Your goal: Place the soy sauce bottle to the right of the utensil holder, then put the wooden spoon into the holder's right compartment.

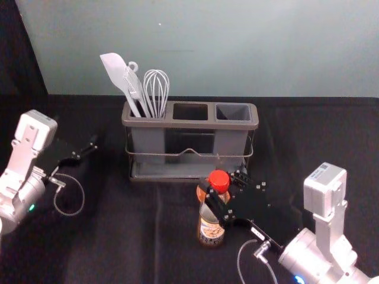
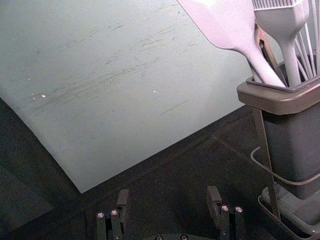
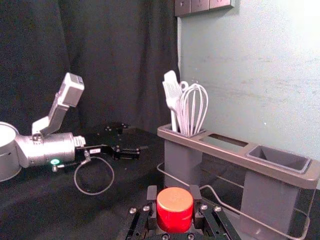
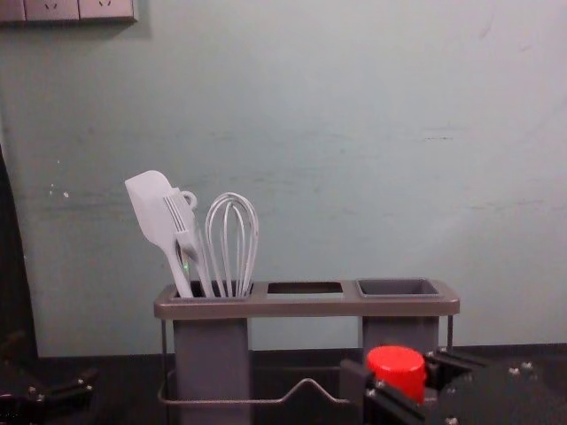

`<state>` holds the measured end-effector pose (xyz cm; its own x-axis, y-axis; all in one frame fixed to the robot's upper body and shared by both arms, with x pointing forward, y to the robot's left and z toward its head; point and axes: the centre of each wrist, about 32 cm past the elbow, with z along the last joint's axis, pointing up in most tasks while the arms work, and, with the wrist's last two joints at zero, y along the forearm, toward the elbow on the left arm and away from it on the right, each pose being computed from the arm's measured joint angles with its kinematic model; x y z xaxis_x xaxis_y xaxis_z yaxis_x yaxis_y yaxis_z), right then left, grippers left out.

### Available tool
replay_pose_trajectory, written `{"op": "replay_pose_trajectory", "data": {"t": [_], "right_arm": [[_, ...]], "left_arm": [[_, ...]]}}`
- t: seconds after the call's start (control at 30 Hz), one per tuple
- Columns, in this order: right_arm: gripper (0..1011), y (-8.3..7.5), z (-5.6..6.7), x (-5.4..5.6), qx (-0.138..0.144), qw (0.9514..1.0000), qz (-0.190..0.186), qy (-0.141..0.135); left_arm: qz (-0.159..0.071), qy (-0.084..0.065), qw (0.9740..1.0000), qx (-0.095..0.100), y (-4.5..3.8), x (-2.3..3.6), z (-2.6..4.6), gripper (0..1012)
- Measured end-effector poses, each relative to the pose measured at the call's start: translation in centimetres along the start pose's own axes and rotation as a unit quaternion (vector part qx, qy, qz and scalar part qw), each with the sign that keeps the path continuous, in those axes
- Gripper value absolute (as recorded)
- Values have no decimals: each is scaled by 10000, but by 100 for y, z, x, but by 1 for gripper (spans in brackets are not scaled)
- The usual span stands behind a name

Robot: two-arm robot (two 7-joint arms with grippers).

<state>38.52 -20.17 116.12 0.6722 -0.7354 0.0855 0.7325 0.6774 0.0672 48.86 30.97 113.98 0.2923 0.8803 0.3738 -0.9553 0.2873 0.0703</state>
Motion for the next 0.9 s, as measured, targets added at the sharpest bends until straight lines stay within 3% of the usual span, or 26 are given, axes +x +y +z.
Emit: {"op": "replay_pose_trajectory", "data": {"t": [0.4,0.63,0.9], "right_arm": [[383,-218,161,105,206,9997,-151,-50],[383,-421,214,295,222,9984,-511,-128],[383,-551,220,623,125,9954,-894,-325]], "left_arm": [[0,0,10000,0,0,0,0,1000],[0,0,10000,0,0,0,0,1000],[0,0,10000,-1,0,0,0,1000]]}}
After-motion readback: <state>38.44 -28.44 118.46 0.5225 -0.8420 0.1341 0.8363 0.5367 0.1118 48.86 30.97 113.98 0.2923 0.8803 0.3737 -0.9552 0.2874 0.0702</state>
